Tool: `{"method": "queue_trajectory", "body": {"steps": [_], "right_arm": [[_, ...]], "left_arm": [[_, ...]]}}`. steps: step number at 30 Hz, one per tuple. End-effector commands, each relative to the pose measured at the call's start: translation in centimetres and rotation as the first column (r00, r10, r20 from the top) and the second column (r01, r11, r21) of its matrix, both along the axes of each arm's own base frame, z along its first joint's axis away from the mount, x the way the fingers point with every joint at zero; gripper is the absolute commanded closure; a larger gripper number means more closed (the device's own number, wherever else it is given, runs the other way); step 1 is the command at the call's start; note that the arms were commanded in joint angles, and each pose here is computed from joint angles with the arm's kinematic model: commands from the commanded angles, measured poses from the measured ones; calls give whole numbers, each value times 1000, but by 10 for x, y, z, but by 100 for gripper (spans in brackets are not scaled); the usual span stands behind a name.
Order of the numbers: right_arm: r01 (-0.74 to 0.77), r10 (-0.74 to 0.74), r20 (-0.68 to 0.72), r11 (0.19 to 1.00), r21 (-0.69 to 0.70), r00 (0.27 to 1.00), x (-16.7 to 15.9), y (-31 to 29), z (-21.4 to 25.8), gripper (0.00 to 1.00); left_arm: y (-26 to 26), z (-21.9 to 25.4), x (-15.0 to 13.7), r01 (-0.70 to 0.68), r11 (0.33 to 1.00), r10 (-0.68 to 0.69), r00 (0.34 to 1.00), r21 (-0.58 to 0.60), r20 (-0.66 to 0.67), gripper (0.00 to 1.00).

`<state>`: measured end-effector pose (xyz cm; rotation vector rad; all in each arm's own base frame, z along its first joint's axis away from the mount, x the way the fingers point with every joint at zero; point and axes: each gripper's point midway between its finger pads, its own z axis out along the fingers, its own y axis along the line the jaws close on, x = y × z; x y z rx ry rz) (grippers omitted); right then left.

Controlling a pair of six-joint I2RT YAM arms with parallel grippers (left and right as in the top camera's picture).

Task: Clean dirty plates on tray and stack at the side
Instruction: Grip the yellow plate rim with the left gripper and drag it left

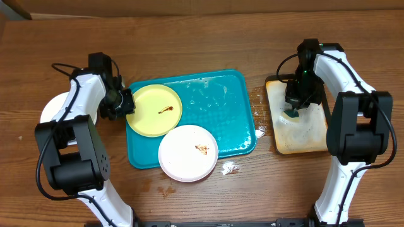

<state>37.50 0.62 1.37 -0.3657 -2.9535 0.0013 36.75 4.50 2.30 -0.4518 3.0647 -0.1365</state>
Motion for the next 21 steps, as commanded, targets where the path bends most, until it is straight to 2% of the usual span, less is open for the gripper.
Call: {"method": "queue_trajectory", "body": {"steps": [1,7,14,18,21], "right_arm": [[-5,5,5,1000,5,1000,-2,0,6,96],[-5,5,1,1000,5,1000,-3,0,6,96],[-4,4,2,1000,6,1000,-3,0,6,96],[-7,7,-2,1000,6,1000,-4,0,7,96],[-8,8,-3,1000,6,1000,-4,0,7,96]], "left_arm": [[-2,-8,-6,5,1000,-5,1000,5,-22,65],[-10,-8,-3,14,999,-14,1000,-37,-3,68],[-22,-8,-2,62,997,-62,998,-35,0,67],[-31,-8,0,89,995,-89,996,-34,5,71],[-38,-8,0,101,994,-101,995,-32,4,70]]}}
